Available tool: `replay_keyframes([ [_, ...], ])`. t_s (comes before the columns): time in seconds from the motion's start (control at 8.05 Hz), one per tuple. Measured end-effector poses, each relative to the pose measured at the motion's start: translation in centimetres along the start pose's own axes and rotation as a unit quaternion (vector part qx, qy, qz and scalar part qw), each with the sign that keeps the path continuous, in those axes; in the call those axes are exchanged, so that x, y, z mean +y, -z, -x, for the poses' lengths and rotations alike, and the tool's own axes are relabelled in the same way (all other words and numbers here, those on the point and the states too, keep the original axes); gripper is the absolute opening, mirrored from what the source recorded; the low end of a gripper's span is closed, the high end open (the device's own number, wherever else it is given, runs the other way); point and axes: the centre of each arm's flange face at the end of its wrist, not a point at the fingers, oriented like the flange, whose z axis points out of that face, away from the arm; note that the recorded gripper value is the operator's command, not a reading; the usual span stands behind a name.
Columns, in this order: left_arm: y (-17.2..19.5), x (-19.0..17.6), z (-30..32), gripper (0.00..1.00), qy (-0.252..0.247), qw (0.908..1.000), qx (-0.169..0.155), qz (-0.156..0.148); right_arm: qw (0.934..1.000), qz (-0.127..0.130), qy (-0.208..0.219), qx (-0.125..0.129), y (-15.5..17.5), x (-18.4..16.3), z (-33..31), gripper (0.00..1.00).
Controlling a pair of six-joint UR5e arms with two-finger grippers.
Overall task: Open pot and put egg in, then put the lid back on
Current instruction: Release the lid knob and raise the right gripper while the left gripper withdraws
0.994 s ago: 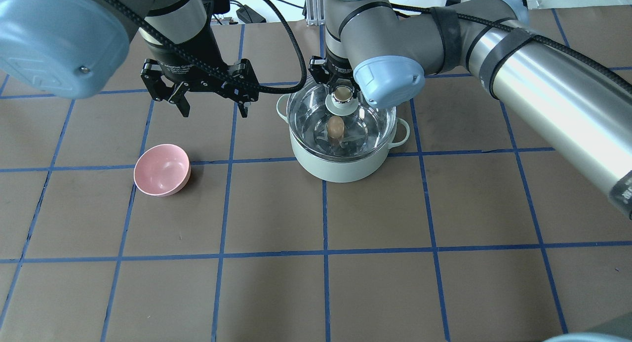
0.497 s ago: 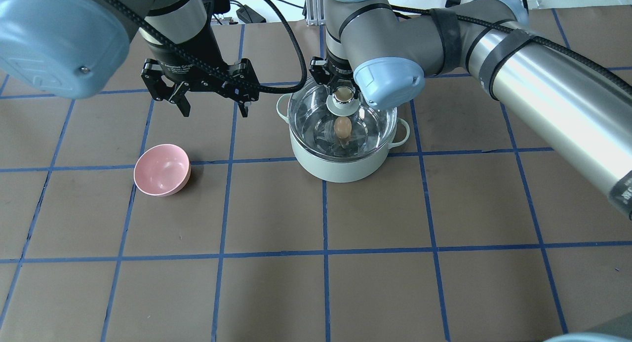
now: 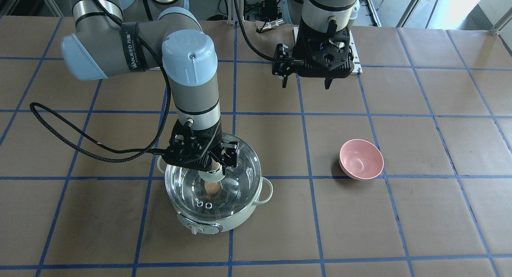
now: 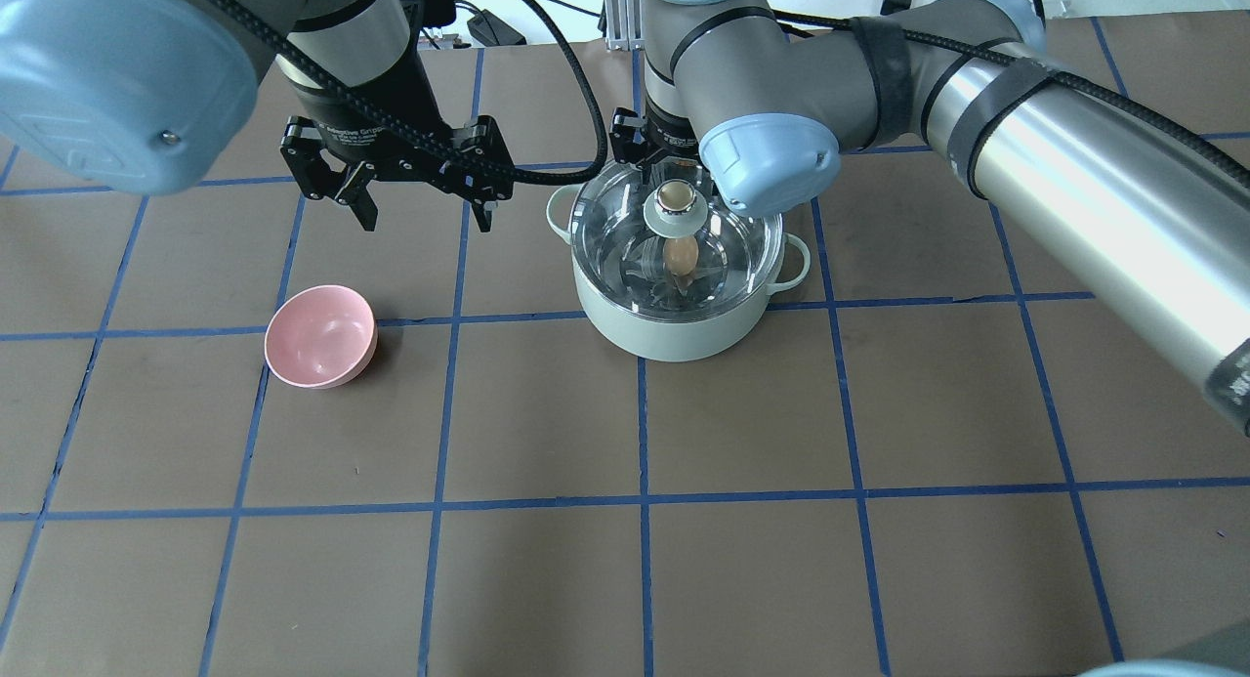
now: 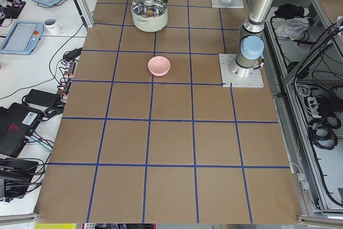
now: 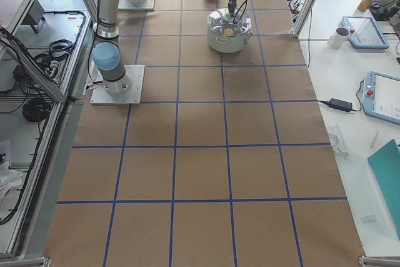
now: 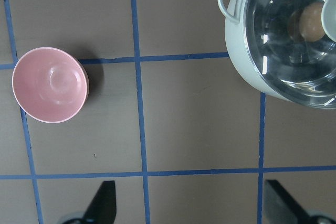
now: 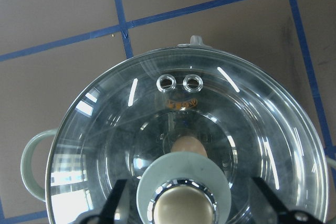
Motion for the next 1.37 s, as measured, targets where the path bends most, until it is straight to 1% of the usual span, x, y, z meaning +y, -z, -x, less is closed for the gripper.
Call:
replay_keyframes([
  [0.12,0.0,0.0,0.0,1.00,0.000,1.0000,0.000,0.000,0.9999,-0.003,0.011,-0.001,0.5,-0.6,-0.6,0.94],
  [0.25,0.0,0.0,0.0,1.00,0.000,1.0000,0.000,0.000,0.9995,0.002,0.033,0.000,1.7,-1.7,-2.7,1.00],
  [0.5,0.0,0.0,0.1,1.00,0.000,1.0000,-0.001,-0.001,0.9960,0.049,0.075,-0.007,5.9,-3.3,-9.9,1.00],
  [0.62,0.0,0.0,0.0,1.00,0.000,1.0000,-0.001,-0.001,0.9920,0.066,0.107,-0.009,9.0,-3.0,-13.6,1.00],
  [0.75,0.1,0.0,0.0,1.00,0.000,1.0000,-0.001,-0.001,0.9855,0.082,0.148,-0.009,12.6,-1.5,-16.4,1.00],
  [0.87,0.1,0.0,0.1,1.00,0.000,1.0000,-0.001,-0.001,0.9804,0.087,0.177,-0.009,15.8,0.4,-18.1,1.00],
  [0.99,0.1,0.0,0.1,1.00,0.000,1.0000,-0.001,-0.001,0.9781,0.083,0.191,-0.010,17.9,1.7,-18.9,1.00],
  [1.12,0.1,0.0,0.1,1.00,0.001,1.0000,-0.001,-0.002,0.9771,0.081,0.197,-0.011,18.6,2.3,-19.2,1.00],
  [1.37,0.4,-0.3,0.4,1.00,0.004,0.9999,0.002,-0.013,0.9761,0.084,0.200,-0.012,18.5,2.6,-19.2,1.00],
])
